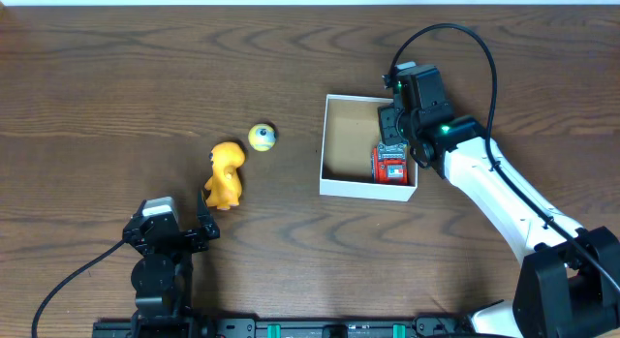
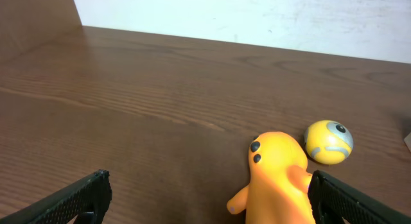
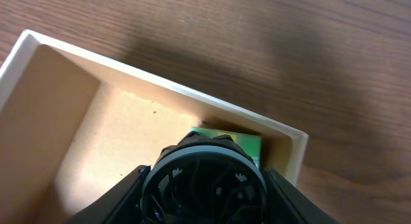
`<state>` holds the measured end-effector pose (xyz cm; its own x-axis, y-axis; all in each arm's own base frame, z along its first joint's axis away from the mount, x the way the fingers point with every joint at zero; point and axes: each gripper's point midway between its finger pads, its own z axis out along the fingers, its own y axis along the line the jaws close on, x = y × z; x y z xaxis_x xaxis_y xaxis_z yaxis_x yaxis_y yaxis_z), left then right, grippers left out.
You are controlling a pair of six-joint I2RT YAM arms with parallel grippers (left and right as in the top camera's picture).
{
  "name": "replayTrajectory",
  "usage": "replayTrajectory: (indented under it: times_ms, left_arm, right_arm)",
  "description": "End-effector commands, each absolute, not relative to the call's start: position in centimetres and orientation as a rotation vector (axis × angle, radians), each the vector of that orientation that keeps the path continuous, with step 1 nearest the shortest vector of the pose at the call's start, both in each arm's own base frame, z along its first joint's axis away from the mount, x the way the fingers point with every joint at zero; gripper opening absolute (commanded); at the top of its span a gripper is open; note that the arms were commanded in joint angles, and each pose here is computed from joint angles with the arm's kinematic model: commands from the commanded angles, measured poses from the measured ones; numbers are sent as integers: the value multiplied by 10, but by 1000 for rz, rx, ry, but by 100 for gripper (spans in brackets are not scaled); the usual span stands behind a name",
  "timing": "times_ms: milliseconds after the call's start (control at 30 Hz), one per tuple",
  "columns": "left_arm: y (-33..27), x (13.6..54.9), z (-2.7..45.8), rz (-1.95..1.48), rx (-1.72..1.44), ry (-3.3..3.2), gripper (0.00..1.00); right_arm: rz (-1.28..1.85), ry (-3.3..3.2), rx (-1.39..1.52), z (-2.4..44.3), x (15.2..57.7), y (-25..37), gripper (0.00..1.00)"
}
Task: Pack container
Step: 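Lift the black wheel and carry it left into the white box, then open the right gripper to drop the wheel and raise it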
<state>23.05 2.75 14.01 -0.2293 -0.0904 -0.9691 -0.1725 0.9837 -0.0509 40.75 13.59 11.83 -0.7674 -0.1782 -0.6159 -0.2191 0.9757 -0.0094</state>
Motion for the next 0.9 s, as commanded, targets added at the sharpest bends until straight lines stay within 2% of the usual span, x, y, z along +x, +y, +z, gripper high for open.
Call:
replayTrajectory:
  times_ms: [0,567,867]
  left_arm:
    - [30,230,128,101,-192,1829,98]
    - [30,230,128,101,-192,1829,98]
    - [30,230,128,101,-192,1829,98]
  right_arm:
    - [44,2466,-253,117,409,134,49]
    - [32,2497,-259,112,404,131,49]
    - [15,2537,-266,95,403,130,54]
